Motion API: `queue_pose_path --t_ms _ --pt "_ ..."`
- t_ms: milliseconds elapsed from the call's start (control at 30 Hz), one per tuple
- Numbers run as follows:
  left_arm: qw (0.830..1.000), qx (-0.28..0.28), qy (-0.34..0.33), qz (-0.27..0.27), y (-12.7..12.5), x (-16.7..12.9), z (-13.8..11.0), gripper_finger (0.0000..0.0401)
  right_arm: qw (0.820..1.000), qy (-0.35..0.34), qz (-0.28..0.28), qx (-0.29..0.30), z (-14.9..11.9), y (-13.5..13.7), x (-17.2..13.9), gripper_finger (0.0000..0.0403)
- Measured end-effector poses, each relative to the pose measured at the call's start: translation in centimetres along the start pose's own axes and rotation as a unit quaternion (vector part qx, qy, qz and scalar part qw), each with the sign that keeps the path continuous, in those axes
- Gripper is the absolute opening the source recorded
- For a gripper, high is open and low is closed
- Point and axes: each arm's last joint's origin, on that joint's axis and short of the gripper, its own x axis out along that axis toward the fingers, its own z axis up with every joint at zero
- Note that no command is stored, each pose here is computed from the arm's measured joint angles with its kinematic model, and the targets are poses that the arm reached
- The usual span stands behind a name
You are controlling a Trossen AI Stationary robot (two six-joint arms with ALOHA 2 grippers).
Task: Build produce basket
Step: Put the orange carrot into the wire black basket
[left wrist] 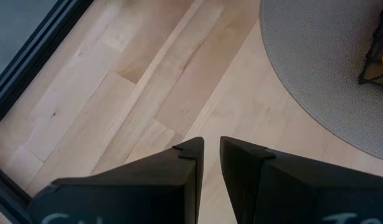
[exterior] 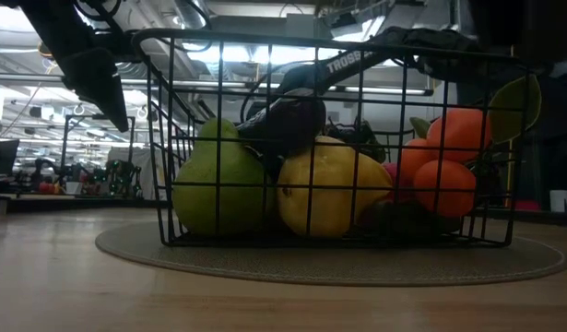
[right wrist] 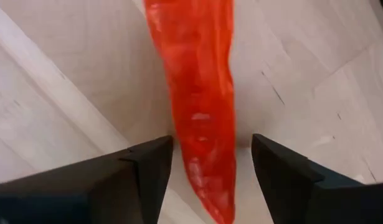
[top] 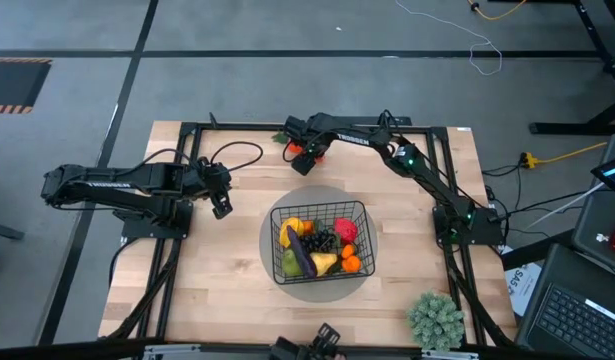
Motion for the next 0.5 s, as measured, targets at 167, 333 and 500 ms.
queue_pose_path --t_ms 167,333,500 --pt "1.0 0.0 0.0 0.0 0.0 0.0 0.0 0.0041 1.0 0.0 -0.001 -0.008 0.01 0.03 0.07 0.0208" --pt "1.0 0.0 0.0 0.0 0.0 0.0 0.0 0.0041 1.0 -0.004 -0.006 -0.015 0.07 0.03 0.12 0.0199" --pt "1.0 0.0 0.0 0.0 0.0 0.0 0.0 0.0041 0.998 -0.006 -0.01 -0.057 0.08 0.08 0.17 0.0164"
